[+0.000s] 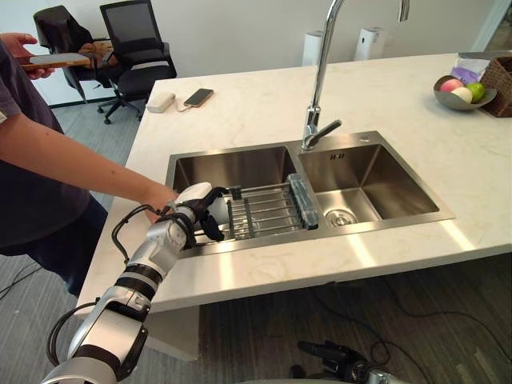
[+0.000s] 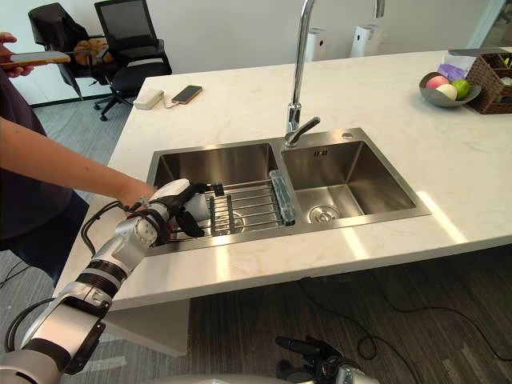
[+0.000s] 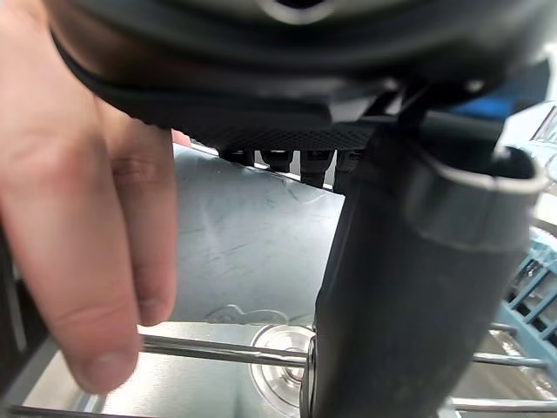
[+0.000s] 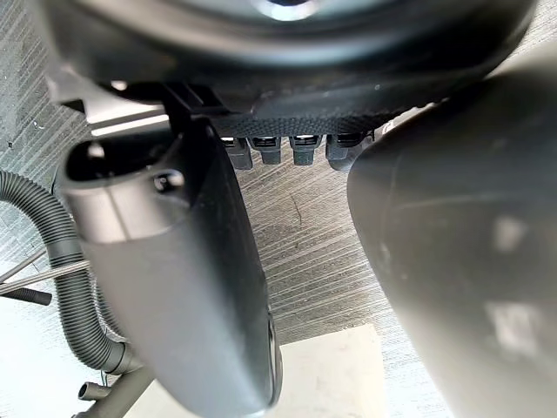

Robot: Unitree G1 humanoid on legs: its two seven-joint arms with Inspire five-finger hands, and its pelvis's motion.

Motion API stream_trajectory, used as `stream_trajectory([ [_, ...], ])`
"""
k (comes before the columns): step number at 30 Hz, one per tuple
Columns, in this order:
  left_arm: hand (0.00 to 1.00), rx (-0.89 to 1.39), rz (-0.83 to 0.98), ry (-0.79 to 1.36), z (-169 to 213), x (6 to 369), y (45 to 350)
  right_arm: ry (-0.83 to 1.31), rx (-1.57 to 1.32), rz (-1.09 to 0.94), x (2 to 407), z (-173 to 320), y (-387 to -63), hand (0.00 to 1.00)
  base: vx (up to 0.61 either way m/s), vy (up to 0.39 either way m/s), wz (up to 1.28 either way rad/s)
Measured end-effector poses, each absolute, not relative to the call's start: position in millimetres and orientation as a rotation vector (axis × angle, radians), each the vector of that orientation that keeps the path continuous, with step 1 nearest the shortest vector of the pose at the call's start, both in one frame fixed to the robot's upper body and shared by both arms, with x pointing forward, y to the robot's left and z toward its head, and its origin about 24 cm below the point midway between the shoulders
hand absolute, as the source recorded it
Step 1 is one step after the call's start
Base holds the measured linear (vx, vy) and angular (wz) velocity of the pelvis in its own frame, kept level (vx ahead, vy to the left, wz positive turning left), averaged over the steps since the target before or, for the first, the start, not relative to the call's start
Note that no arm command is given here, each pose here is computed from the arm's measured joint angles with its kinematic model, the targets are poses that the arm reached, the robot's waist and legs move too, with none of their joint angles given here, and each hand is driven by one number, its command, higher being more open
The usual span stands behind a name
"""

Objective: Walk over to the sink, pick up the cup, carry it to the dishwasher, place the cup inside the dishwasher, then close the dishwasher door

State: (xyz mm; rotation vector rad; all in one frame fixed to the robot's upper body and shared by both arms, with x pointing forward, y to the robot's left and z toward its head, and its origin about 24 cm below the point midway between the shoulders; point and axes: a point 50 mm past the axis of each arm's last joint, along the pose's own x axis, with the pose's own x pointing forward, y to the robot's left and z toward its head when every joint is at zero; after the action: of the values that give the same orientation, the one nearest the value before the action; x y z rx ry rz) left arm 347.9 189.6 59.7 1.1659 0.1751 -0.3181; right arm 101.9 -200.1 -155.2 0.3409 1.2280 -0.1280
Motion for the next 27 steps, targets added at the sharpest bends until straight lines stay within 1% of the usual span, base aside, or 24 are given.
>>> stream_trajectory([
  [4,1.00,1.117,-0.330,0.083,68.6,340.3,177.2,1.234,0.338,-0.130,100.2,-155.4,-201.3,1.00,-0.02,-0.002,0.10],
  [6,1.00,1.110,-0.339,0.007,79.4,336.4,167.4,1.240,0.337,-0.132,98.9,-155.7,-202.0,1.00,-0.02,-0.004,0.22],
  [8,1.00,1.079,-0.339,-0.092,98.2,333.1,157.6,1.249,0.327,-0.131,96.4,-156.2,-203.7,1.00,-0.03,-0.006,0.20],
  [14,1.00,0.982,-0.250,-0.225,134.7,324.0,165.6,1.264,0.314,-0.137,92.8,-156.8,-207.8,1.00,-0.02,-0.004,0.16],
  [18,1.00,0.902,-0.214,-0.328,160.2,315.6,165.3,1.281,0.310,-0.148,88.7,-158.3,-209.2,1.00,0.00,0.006,0.16],
  [27,1.00,0.842,-0.214,-0.364,166.4,308.5,164.8,1.298,0.311,-0.159,83.9,-160.0,-210.5,1.00,-0.01,-0.003,0.09],
])
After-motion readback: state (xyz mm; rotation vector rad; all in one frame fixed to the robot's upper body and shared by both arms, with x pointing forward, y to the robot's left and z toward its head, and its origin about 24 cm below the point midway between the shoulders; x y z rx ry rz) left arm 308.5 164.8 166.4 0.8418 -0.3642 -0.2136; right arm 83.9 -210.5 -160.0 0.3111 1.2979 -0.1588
